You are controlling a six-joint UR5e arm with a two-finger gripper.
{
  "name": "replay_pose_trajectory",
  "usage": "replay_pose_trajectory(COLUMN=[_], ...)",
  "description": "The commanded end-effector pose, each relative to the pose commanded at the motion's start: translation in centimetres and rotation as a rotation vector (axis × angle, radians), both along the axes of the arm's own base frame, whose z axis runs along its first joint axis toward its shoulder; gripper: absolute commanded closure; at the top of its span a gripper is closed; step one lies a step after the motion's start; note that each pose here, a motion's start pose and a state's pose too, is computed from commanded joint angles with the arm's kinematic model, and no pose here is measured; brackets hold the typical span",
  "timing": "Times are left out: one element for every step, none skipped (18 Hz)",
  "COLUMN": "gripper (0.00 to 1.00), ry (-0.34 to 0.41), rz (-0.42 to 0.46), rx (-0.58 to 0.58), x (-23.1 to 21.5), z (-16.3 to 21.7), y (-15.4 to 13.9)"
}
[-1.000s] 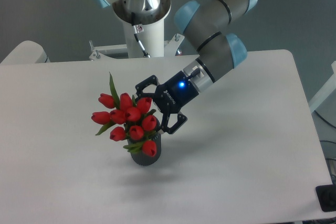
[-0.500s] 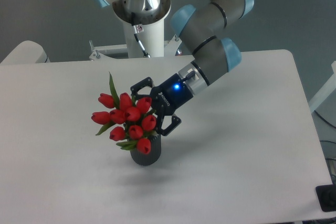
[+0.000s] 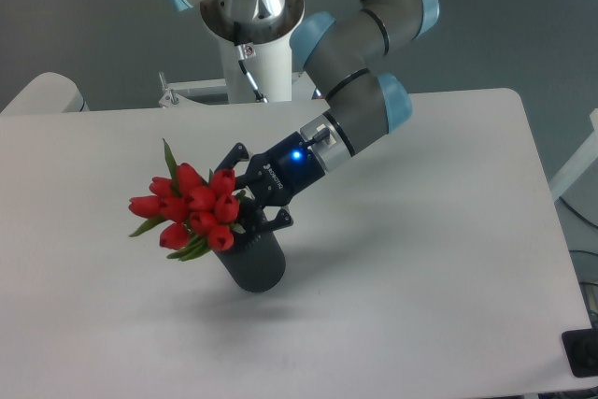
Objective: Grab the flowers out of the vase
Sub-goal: 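Tilt the gripped tulips and lift them upward out of the vase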
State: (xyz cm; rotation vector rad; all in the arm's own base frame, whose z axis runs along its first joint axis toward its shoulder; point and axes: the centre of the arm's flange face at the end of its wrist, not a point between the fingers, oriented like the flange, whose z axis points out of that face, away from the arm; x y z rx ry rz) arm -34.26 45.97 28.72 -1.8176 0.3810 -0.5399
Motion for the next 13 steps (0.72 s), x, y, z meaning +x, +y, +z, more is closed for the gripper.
replay_pose_trajectory(gripper=[1.0, 1.0, 1.0, 1.0, 1.0, 1.0, 1.0, 1.0, 1.0, 1.0, 1.0, 1.0, 1.0], ry=[-0.001, 0.0, -0.002, -0.007, -0.01, -0.024, -0.042, -0.057, -0.075, -0.089, -0.104, -0.117, -0.128], rz=[0.004, 0.015, 0.024, 0.035, 0.042, 0.055, 0.066, 0.081, 0.099, 0.109, 0.115, 0.12, 0.124], rx=[-0.001, 0.001, 0.002, 0.011, 0.019, 0.029, 0.044, 0.06, 0.066, 0.066, 0.065, 0.066, 0.068], x=[-0.2, -0.7, -1.1, -1.5, -1.8, -2.0, -2.2, -2.3, -2.6, -2.8, -2.7, -2.5, -2.4], z=[0.1, 0.2, 0.2, 0.4, 0.7, 0.9, 1.4, 2.3, 3.2, 4.1, 4.9, 5.6, 6.1], y=[-0.1, -0.4, -0.7, -0.9, -1.0, -1.2, -1.1, -1.4, -1.8, -1.8, -1.9, -1.9, -2.0])
